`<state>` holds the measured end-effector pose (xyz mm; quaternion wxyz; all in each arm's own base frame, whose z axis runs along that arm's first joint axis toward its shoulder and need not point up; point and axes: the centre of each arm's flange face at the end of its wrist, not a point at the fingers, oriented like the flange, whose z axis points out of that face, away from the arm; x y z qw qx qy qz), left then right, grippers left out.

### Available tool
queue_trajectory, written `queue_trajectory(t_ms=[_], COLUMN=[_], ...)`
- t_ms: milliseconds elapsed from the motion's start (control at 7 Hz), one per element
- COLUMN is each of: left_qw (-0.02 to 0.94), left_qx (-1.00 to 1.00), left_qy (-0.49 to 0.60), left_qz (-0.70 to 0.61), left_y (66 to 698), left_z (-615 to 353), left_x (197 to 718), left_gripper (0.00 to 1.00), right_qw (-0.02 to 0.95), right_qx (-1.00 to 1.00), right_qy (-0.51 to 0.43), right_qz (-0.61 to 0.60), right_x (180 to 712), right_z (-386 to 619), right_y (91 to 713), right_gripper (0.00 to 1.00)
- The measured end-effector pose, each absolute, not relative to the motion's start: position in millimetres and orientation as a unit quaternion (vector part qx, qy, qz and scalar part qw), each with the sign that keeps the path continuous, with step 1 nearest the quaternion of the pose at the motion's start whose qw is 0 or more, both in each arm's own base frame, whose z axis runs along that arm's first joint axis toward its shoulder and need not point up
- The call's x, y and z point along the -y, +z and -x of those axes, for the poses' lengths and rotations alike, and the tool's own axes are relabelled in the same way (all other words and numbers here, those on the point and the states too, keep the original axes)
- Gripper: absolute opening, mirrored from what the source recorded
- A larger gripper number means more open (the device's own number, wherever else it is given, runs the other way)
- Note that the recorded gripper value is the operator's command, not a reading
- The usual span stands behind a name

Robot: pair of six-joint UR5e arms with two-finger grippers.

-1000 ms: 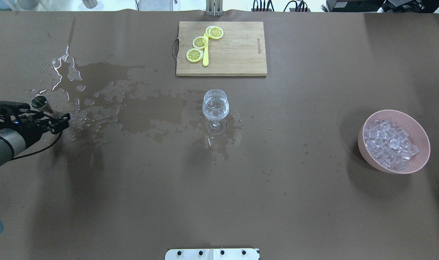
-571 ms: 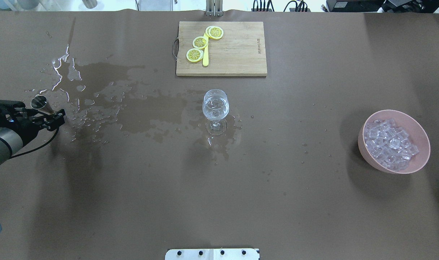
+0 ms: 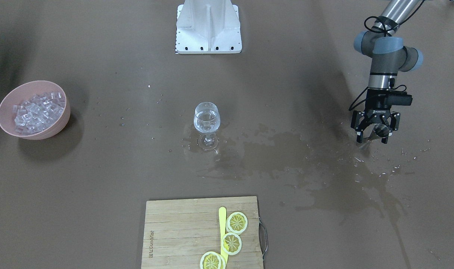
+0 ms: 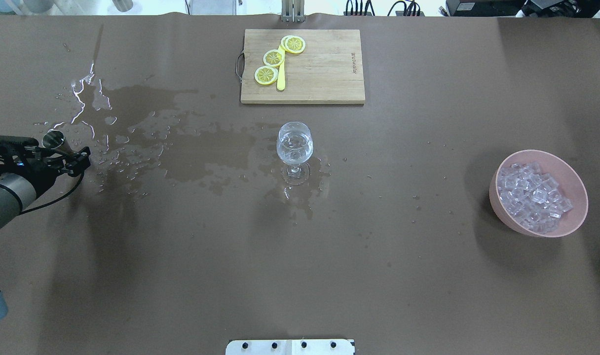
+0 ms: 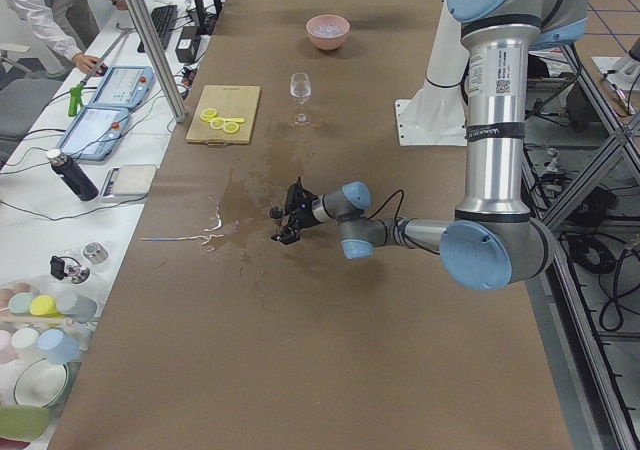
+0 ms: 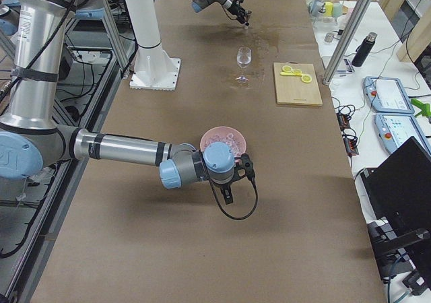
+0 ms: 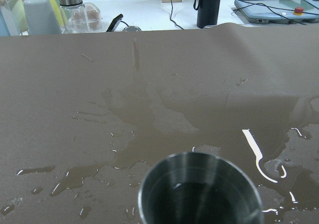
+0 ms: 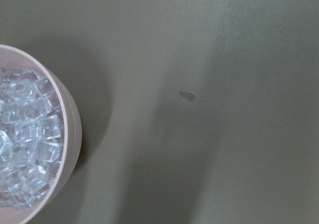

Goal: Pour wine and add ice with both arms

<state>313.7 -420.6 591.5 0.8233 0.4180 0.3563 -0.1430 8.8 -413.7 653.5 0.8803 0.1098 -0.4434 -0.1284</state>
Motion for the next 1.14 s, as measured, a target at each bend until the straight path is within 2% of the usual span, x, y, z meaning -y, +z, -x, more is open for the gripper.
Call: queue_trajectory(t_ms=[143,429,1143], left_qw=[0.823,0.819,0.792], left_qx=[-0.357,-0.363,-0.416], left_qy=[-0.143,-0.144,-0.14], left_qz=[-0.418,-0.42,-0.424], left_y=[591,586,546], left_z=[-314,-314,-314], left_x=[421,421,418], left_gripper=[0.32,0.0,0.0], right_qw=[0.88,0.88,0.88], right_qx=[0.443,0.443,0.443], right_qy=[-0.129,-0.129,-0.129], right_qz=[-0.11,-0.112,-0.112], right_x=[414,414,414], right_z=[-9,-9,-9], right_y=[653,651,651], right_gripper=[1.0,1.0,1.0])
